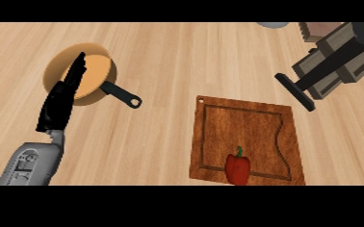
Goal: Pick the croissant from the cutting board and place it in the tiered basket
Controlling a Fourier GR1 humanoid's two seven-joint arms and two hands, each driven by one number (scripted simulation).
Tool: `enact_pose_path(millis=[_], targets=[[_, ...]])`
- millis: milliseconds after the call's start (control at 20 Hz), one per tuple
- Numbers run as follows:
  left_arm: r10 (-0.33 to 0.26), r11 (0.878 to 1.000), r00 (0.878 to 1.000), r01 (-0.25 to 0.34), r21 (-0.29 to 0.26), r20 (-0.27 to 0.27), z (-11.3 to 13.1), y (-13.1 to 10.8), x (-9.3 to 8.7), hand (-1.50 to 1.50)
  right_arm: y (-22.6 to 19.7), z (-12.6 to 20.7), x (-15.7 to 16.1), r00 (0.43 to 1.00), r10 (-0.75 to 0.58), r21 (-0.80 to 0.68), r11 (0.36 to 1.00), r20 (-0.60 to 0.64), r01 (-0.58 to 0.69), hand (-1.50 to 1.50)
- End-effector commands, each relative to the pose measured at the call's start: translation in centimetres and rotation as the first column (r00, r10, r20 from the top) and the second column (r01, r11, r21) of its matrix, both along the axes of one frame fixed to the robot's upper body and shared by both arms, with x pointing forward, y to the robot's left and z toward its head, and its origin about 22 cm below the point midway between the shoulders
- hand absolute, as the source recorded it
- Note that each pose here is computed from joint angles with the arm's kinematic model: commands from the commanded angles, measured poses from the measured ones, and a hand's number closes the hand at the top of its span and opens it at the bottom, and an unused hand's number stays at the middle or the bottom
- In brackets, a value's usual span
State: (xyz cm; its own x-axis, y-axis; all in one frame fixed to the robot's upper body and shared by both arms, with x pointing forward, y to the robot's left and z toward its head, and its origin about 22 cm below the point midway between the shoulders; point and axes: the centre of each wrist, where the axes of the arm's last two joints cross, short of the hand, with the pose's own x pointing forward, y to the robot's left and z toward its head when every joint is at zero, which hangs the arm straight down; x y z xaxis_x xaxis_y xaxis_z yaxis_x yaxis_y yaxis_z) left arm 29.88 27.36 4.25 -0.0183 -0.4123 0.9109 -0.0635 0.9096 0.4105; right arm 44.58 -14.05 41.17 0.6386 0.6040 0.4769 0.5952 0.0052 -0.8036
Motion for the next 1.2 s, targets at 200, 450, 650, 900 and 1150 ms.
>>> enact_pose_path(millis=[200,450,650,900,1150], targets=[[0.011,1.000,1.000,-0.011,0.003,-0.004,0.8,2.0,-0.3,0.00,-5.8,-1.1,1.4,0.977,-0.174,-0.059,0.984,-0.125,0.168,1.50],[0.039,0.999,0.999,-0.039,0.007,0.007,0.1,1.3,-0.3,0.00,-7.5,-1.4,1.7,0.910,-0.327,-0.213,0.937,-0.255,0.277,1.50],[0.037,0.999,0.999,-0.037,-0.011,-0.008,-0.3,1.0,-1.4,0.00,-10.3,-1.6,1.5,0.896,-0.363,-0.216,0.925,-0.258,0.313,1.50],[0.029,1.000,0.999,-0.029,-0.010,-0.017,-1.0,1.1,-0.7,0.00,-13.2,-1.7,1.1,0.909,-0.286,-0.182,0.954,-0.302,0.240,1.50],[0.038,0.999,0.999,-0.038,-0.013,-0.015,0.9,1.7,-1.0,0.00,-14.6,-2.5,1.1,0.923,-0.196,-0.093,0.980,-0.330,0.175,1.50]])
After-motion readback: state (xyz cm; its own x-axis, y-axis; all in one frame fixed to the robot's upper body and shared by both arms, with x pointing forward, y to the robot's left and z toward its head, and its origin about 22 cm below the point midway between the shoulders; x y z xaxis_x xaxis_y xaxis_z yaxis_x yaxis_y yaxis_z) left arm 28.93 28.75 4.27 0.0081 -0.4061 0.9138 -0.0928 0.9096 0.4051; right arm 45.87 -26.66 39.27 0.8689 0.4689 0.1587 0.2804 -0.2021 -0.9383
